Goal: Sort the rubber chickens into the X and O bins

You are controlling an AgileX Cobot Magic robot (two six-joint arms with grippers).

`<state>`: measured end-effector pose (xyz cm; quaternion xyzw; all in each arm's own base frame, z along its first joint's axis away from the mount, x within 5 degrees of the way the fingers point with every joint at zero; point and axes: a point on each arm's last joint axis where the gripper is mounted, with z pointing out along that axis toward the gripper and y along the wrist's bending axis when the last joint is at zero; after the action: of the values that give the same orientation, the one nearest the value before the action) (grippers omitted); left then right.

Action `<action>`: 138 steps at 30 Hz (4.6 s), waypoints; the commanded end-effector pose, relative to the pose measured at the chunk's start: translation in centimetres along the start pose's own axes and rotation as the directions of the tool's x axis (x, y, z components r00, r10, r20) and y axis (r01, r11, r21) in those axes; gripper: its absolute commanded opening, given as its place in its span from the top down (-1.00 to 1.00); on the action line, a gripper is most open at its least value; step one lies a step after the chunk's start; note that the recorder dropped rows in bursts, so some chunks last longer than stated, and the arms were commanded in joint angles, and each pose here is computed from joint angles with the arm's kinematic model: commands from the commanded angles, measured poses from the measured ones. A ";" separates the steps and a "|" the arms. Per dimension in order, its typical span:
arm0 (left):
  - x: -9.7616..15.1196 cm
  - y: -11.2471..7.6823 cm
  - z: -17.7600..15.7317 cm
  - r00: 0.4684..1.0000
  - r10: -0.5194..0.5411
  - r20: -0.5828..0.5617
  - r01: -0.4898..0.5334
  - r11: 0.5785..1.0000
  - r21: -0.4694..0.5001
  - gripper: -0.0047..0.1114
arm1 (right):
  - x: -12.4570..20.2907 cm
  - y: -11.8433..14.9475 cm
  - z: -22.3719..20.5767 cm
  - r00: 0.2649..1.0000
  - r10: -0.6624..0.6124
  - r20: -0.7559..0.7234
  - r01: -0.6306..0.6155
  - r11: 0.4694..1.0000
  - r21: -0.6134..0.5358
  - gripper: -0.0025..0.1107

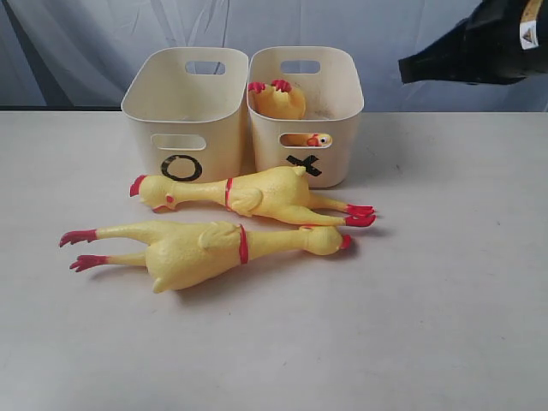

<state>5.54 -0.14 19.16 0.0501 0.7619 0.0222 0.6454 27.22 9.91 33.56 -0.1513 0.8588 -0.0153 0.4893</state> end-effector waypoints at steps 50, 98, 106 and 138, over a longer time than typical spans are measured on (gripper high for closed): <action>-9.1 0.8 -3.5 0.619 -0.585 0.524 0.485 0.809 0.332 0.92 | 17.4 -1.2 -20.8 0.902 0.335 0.271 -0.228 0.905 -0.360 0.96; -18.0 -2.1 9.3 0.998 -0.065 0.027 0.048 0.910 0.412 0.92 | 18.0 -1.1 -20.6 0.924 0.318 0.213 -0.231 0.907 -0.352 0.96; -18.0 -2.1 9.3 0.998 -0.048 0.043 0.026 0.912 0.410 0.92 | 18.0 -1.1 -20.6 0.924 0.318 0.213 -0.231 0.907 -0.352 0.96; -16.7 -6.1 9.3 0.964 0.069 -0.257 0.080 0.846 0.526 0.92 | 18.0 -1.1 -20.6 0.924 0.318 0.213 -0.231 0.907 -0.352 0.96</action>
<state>16.71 -7.17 33.22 0.1556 0.8227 -0.1745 0.5182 1.55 1.45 29.57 -0.1051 0.7908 0.2181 0.5622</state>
